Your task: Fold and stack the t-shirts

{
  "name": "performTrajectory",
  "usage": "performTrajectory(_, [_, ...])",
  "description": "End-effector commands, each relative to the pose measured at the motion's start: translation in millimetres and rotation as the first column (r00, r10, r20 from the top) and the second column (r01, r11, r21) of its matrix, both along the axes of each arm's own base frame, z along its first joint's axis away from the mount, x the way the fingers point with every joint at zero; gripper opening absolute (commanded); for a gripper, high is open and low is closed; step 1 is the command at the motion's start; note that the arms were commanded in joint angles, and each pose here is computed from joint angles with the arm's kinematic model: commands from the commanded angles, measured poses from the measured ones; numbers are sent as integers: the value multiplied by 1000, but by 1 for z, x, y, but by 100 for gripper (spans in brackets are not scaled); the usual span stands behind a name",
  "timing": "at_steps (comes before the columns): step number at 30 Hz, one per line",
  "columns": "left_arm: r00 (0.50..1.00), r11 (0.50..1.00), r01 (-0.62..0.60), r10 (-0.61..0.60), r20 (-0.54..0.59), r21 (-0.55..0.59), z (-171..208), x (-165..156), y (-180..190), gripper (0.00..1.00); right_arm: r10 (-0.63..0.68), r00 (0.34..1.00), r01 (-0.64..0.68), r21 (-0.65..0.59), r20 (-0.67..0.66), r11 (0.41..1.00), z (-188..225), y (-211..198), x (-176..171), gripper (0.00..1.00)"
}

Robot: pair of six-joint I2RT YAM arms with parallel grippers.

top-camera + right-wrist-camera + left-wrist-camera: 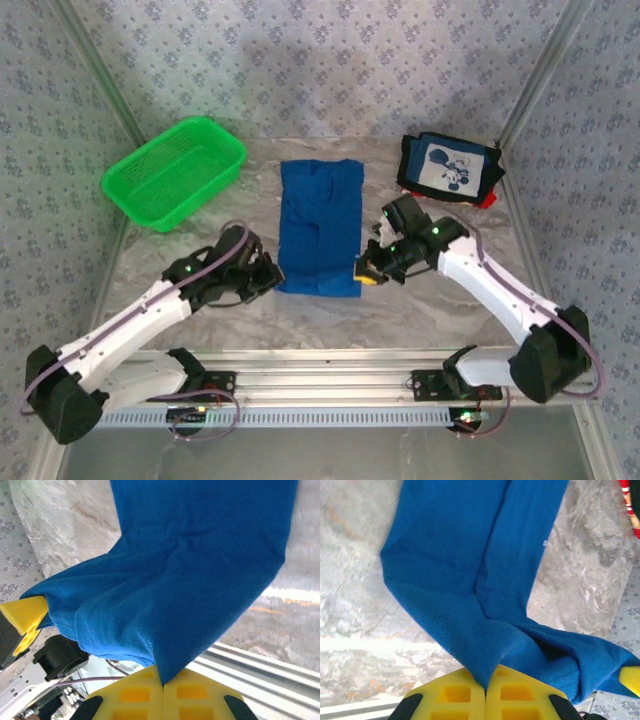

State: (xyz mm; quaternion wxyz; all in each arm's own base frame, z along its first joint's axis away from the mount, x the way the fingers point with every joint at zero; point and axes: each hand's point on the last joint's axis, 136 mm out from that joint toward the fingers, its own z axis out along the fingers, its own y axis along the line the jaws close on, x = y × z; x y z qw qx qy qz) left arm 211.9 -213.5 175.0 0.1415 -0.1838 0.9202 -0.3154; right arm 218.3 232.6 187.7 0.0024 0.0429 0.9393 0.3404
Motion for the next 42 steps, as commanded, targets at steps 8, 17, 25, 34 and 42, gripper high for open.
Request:
performTrajectory(8, [998,998,53,-53,35,-14,19,54,-3,0,43,998,-44,21,46,999,16,-8,64,0])
performTrajectory(17, [998,998,56,-55,39,-23,17,101,-5,0,20,999,-20,18,29,1000,1,-18,109,0])
performTrajectory(25, [997,997,72,-72,15,-1,-6,132,-8,0,15,1000,-15,16,-1,1000,-19,-19,137,0])
performTrajectory(34, [998,997,68,-67,-12,39,-33,165,0,0,6,999,-6,-7,-45,1000,-50,-21,164,0])
performTrajectory(42, [997,996,75,-73,-35,40,-63,191,-2,0,2,995,-6,-36,-97,999,-89,-20,186,0])
